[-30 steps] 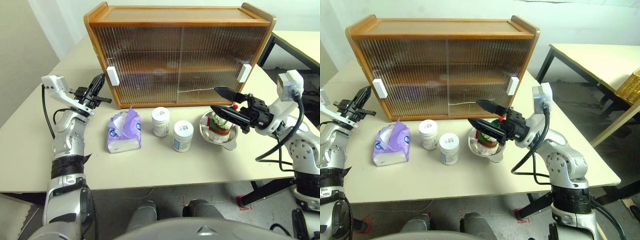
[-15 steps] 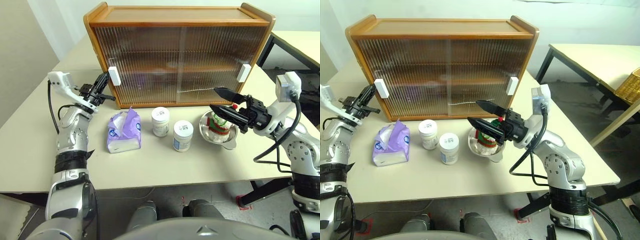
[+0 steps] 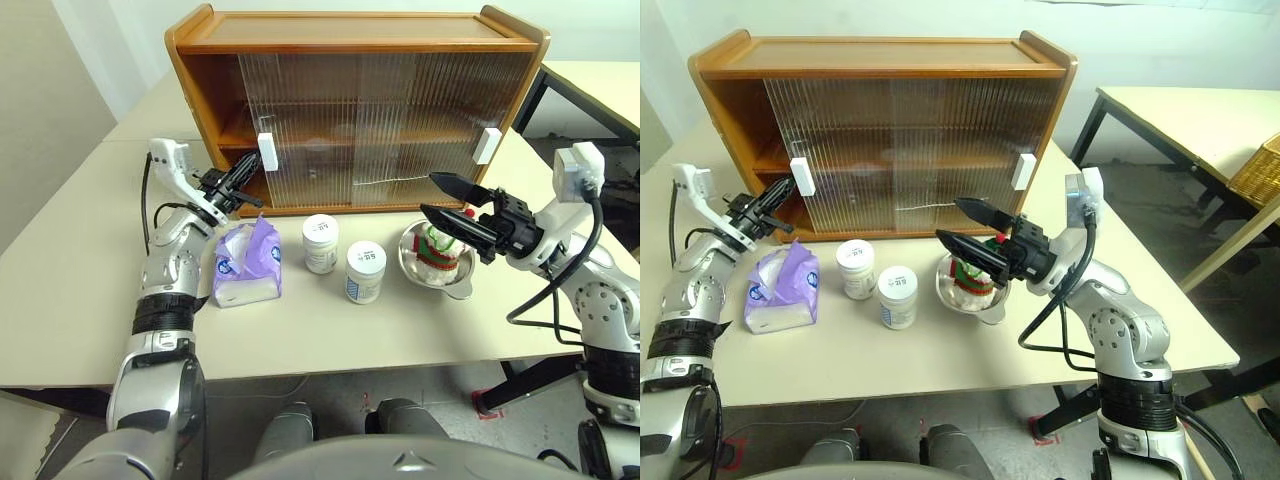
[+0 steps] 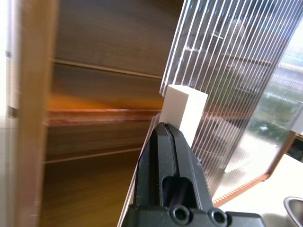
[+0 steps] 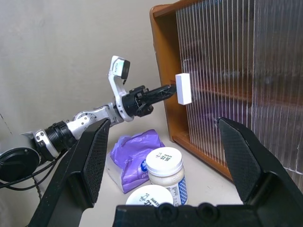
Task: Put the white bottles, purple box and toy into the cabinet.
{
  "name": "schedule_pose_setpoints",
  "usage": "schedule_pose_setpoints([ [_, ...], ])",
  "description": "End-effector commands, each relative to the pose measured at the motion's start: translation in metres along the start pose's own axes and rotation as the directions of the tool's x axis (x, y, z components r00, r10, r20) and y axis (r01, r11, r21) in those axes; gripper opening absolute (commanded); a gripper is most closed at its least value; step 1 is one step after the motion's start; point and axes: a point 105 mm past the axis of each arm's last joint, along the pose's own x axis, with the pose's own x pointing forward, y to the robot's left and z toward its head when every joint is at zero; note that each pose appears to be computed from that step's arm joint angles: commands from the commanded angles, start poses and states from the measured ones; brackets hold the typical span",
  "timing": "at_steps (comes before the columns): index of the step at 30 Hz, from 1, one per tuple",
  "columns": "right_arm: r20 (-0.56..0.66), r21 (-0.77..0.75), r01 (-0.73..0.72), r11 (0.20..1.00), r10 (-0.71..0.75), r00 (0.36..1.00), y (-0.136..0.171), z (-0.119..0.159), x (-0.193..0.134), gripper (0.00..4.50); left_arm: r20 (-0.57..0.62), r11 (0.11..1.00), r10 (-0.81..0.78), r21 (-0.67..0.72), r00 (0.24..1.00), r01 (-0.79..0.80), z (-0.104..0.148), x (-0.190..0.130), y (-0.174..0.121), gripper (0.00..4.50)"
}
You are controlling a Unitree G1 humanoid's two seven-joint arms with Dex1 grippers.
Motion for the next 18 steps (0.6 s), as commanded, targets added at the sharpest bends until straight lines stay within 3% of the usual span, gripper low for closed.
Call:
schedule_pose_setpoints([
  [1, 0.021, -0.025, -0.007, 1.000, 0.007, 1.000, 0.003, 0.008, 0.001, 4.50, -0.040, 0.998, -0.064, -0.012, 0.997, 0.064, -0.006, 0.010, -0.012, 0.02],
  [18, 0.026, -0.013, 0.007, 1.000, -0.007, 1.000, 0.005, 0.011, -0.004, 4.50, -0.106, 0.958, -0.286, -0.033, 0.952, 0.284, -0.021, 0.051, -0.062, 0.02],
])
